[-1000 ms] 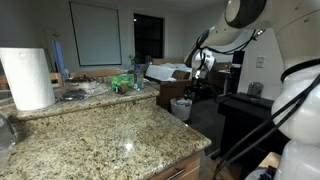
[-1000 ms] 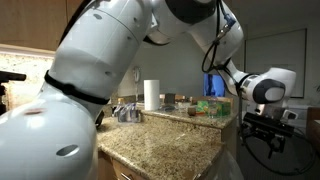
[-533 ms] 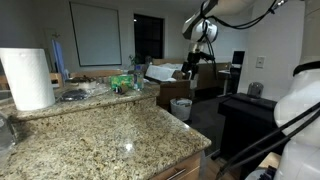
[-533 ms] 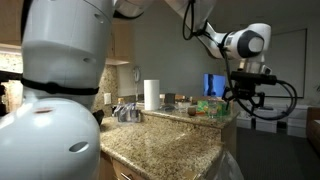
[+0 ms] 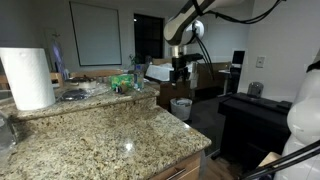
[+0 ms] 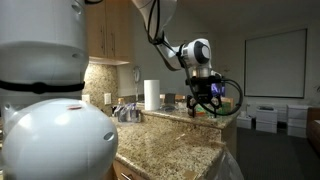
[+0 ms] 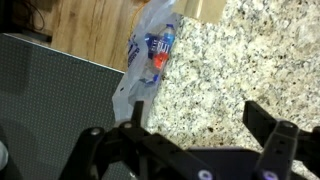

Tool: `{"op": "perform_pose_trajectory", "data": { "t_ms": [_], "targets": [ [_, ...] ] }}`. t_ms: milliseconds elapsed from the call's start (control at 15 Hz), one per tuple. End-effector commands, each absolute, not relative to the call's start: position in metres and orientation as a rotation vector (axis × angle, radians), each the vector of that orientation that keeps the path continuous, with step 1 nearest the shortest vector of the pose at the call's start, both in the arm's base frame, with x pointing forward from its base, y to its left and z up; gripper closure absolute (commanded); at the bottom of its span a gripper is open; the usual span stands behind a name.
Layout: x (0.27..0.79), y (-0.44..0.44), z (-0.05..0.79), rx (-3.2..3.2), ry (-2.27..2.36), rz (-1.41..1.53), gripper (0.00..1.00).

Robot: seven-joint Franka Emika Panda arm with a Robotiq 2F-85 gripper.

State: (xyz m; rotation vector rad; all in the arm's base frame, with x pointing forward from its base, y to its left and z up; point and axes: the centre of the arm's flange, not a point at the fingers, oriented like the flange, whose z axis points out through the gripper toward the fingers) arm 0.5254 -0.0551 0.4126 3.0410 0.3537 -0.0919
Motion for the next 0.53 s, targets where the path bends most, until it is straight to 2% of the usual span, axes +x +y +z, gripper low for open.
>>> {"op": "perform_pose_trajectory", "data": {
  "t_ms": [0,200,467],
  "targets": [
    [0.505,-0.032,0.393,3.016,0.182,-0.034,0.0],
    [0.505,-0.028,0.389,3.001,0.047,0.045,0.0],
    [0.517,-0.03,0.388,3.031,0.082,0.009,0.0]
  ]
}}
